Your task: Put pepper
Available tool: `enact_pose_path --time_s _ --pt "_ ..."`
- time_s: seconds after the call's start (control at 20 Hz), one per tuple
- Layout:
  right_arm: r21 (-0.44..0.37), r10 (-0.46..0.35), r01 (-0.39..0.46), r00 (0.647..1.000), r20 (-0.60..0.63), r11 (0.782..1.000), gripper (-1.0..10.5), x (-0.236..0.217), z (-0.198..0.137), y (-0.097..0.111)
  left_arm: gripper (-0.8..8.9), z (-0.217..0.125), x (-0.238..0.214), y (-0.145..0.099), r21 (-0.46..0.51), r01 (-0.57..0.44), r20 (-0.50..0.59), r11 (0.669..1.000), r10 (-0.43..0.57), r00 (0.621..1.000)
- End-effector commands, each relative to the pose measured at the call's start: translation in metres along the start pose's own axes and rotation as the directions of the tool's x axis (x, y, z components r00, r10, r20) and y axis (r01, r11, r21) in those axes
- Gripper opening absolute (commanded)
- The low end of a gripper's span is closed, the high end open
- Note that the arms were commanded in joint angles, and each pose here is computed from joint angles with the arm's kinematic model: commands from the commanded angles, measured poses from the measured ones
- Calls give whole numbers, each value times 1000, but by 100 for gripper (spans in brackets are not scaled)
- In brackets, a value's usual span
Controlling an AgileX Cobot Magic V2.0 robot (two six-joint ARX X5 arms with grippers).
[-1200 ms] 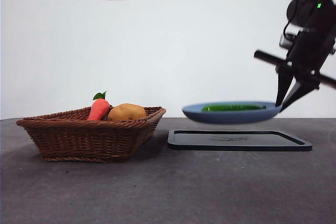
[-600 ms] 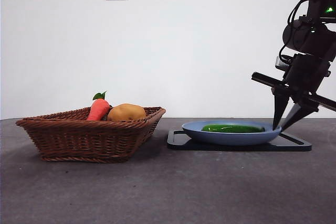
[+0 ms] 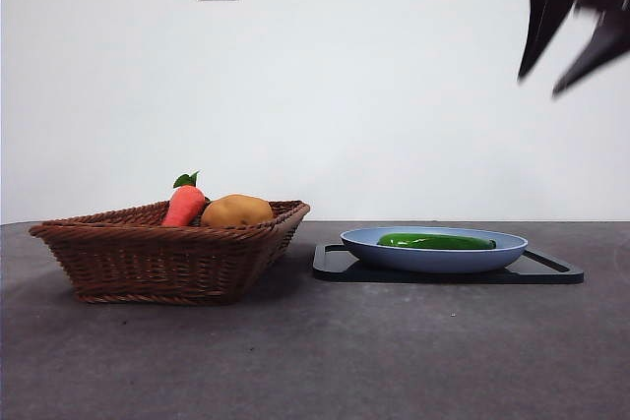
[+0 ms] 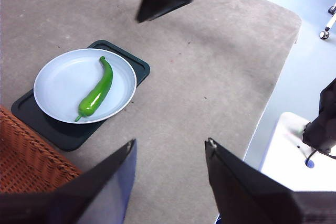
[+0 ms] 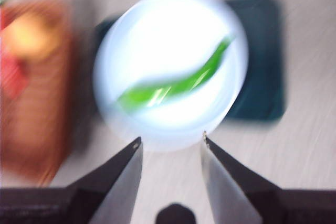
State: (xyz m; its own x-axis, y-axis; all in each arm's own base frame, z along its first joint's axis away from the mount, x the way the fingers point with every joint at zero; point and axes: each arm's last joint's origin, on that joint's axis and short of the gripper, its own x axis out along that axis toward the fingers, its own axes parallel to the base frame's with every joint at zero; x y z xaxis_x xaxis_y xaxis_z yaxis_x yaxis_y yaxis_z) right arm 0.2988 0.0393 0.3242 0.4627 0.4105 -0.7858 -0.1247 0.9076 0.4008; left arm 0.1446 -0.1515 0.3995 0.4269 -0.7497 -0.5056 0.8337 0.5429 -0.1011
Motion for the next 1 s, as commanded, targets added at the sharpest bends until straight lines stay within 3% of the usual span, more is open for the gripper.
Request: enact_pose_path --time_s 0.05,0.25,0.45,0.5,0.6,0.65,0.75,0.85,1.0 --pt "-117 36 -38 999 -22 992 194 -37 -21 22 232 4 0 -2 7 5 10 1000 -5 1000" --pt "-218 84 -93 995 -49 971 194 -89 -67 54 232 4 0 -2 8 5 10 1000 -5 1000" --pt "-273 117 -139 989 -95 952 191 -113 -97 67 229 4 0 -2 7 5 10 1000 -5 1000" --pt "-282 119 -148 986 -115 948 168 -115 -101 69 206 4 0 -2 7 5 9 1000 -5 1000" --pt "-329 121 -162 982 -143 930 3 -117 -107 71 66 4 0 -2 7 5 8 1000 -5 1000" --pt "-346 124 -167 982 -143 923 9 -118 -108 72 -4 4 0 -2 7 4 9 1000 -4 1000" --pt "-351 128 -169 982 -137 921 10 -118 -107 73 7 4 0 -2 7 5 9 1000 -5 1000" --pt "-310 131 -167 982 -134 936 10 -118 -107 73 8 4 0 -2 7 5 9 1000 -6 1000" --pt "-303 128 -163 983 -132 939 10 -118 -107 73 8 5 0 -2 10 5 21 1000 -5 1000"
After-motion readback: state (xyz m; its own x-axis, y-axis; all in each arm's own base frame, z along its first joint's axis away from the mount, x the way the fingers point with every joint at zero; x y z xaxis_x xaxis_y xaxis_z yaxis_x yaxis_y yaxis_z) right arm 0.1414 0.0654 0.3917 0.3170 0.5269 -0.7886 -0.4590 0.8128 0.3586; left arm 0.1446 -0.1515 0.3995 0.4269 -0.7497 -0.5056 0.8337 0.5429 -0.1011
